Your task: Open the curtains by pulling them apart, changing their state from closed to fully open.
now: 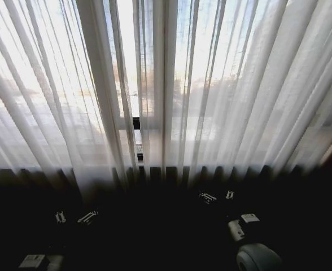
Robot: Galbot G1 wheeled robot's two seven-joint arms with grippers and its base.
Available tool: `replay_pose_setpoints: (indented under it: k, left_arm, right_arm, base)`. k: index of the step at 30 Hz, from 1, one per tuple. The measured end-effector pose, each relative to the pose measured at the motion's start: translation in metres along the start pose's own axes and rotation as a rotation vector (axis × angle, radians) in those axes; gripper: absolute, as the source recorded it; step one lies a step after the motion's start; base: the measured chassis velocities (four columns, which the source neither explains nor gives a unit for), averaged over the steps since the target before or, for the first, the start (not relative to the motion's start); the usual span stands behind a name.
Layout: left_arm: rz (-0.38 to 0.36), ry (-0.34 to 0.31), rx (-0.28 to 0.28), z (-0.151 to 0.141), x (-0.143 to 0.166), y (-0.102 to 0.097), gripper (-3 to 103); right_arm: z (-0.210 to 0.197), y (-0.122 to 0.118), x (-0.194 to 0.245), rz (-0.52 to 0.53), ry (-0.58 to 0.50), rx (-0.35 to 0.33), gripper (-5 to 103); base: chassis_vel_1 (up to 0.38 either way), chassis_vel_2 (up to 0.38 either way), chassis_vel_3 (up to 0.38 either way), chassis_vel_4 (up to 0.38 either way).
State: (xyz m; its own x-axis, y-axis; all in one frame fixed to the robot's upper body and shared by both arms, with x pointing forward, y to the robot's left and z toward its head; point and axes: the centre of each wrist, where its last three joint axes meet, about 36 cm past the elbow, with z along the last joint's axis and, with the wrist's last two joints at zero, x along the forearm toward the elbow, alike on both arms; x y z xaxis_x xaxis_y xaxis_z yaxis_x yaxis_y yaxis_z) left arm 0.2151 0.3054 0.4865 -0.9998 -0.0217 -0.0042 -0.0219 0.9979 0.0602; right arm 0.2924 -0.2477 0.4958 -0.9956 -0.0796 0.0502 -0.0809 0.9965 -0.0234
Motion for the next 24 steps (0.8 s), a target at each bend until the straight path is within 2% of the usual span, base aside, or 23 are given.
replay_pose_setpoints:
  k: [6,24]
  left_arm:
    - [0.0,-0.006,0.0,0.0004,0.0011,-0.0006,100]
    - [-0.002,-0.015,0.001,0.0012,0.0019,-0.0012,100]
  right_arm:
    - [-0.0004,0.0002,0.0004,-0.001,-0.001,-0.001,100]
    - [0.0016,0.004,0.0004,-0.016,0.007,-0.011,100]
  base:
    - [-0.059,0.595,0.054,-0.58]
    - [-0.132,0.575,0.143,-0.566]
